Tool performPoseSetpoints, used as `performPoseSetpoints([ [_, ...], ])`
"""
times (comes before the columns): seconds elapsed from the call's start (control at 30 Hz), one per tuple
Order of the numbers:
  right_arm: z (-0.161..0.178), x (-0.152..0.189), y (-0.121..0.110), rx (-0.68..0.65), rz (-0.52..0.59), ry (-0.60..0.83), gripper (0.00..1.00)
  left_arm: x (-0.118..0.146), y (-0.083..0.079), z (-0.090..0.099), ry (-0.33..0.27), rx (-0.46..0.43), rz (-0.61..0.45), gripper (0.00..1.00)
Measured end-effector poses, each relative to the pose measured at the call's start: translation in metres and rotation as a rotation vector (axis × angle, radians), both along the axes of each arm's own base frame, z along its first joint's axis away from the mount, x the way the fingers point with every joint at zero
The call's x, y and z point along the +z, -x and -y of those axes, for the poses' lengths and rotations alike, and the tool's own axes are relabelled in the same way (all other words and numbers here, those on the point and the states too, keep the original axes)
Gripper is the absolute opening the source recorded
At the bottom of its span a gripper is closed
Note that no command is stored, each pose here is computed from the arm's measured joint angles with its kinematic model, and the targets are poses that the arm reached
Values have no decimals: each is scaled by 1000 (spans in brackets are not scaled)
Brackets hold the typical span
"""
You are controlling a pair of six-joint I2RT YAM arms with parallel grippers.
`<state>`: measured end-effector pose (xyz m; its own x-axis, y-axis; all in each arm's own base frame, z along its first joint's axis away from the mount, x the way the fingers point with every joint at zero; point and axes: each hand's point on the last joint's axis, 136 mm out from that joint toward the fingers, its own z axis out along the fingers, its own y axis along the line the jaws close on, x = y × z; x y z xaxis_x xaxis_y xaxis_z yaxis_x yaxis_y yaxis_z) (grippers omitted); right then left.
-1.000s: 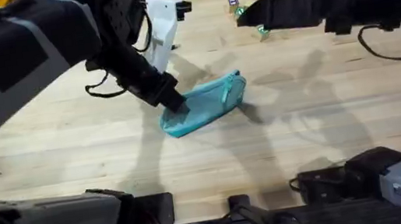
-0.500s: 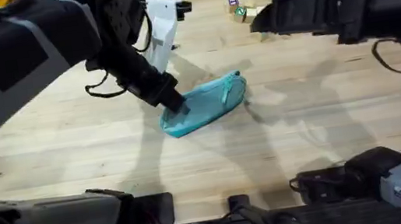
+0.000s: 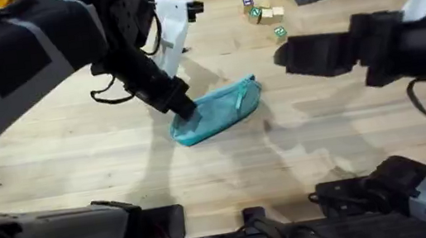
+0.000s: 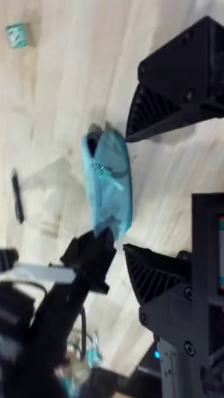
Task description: Unzip the bag, pick up the pens from the table one at a time and place them inside, then zip the bag closed.
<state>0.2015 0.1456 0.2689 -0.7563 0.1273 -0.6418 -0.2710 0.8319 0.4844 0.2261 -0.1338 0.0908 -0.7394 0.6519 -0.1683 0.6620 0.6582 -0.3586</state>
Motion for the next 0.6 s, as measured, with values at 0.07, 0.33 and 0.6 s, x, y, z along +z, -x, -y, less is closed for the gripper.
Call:
performPoseSetpoints([
  [0.07,1,-5,3,-33,-23,18,998,0,0,0,0,0,0,42],
  [0.33,-5,-14,13,-164,-89,6,998,0,0,0,0,0,0,42],
  [0.6,-31,-38,16,-205,-185,39,998,0,1,0,0,0,-3,42],
])
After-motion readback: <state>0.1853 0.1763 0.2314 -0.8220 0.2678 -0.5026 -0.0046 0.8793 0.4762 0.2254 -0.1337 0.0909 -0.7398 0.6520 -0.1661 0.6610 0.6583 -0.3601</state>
